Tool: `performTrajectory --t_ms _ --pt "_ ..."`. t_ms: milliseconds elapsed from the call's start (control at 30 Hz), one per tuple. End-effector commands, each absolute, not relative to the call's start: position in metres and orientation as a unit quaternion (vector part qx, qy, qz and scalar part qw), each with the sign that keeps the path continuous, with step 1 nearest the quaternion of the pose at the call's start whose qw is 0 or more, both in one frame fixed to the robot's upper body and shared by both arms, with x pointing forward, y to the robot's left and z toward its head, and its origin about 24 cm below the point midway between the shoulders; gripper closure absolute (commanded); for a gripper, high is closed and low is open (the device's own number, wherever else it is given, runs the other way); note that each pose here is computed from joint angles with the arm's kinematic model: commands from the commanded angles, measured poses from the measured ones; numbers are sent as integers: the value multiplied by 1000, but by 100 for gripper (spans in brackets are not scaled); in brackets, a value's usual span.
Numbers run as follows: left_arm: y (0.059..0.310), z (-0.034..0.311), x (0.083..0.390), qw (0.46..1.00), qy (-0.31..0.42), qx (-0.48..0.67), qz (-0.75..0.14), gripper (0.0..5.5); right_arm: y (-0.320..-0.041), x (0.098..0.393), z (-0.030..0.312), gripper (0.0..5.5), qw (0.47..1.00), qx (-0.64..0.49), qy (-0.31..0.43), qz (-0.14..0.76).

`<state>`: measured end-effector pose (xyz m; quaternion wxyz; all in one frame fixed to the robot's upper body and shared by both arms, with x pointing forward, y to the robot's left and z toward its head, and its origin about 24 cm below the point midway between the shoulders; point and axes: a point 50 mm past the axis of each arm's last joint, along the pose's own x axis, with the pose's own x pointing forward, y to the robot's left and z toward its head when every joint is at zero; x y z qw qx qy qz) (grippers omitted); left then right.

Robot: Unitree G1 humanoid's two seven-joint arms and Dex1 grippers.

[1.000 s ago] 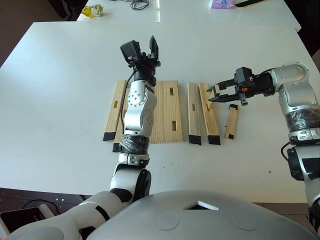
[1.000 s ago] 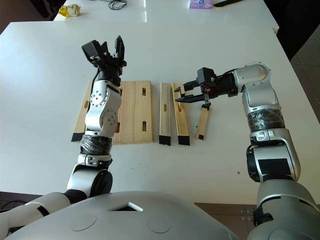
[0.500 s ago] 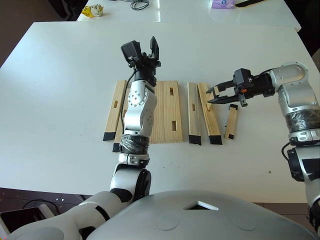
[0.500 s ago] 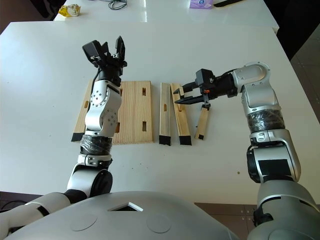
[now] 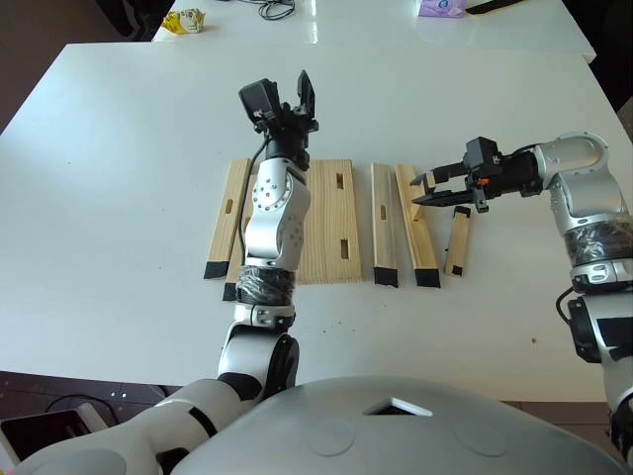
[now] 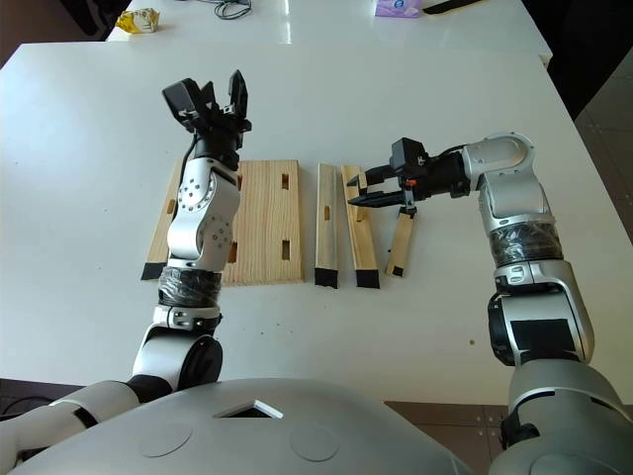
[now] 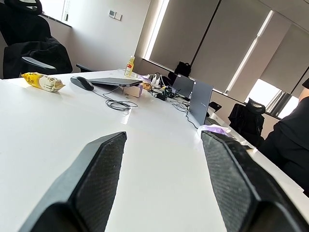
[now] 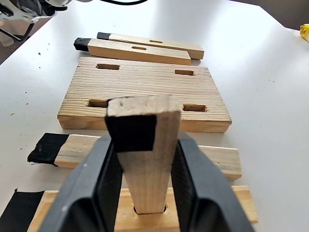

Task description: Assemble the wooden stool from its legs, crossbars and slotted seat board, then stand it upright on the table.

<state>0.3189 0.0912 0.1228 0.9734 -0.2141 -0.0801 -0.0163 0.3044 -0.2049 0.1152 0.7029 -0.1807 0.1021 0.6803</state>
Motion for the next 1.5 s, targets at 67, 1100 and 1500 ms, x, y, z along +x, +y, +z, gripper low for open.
performTrajectory --t_ms 67,1100,1500 --pt "84 110 310 971 -47 -235 -26 262 -210 303 109 418 716 -168 113 668" --pt "82 114 305 970 -37 -231 -69 262 -207 295 70 381 727 -142 165 651" --pt "87 112 307 968 -53 -242 -45 262 -212 306 100 223 745 -124 141 640"
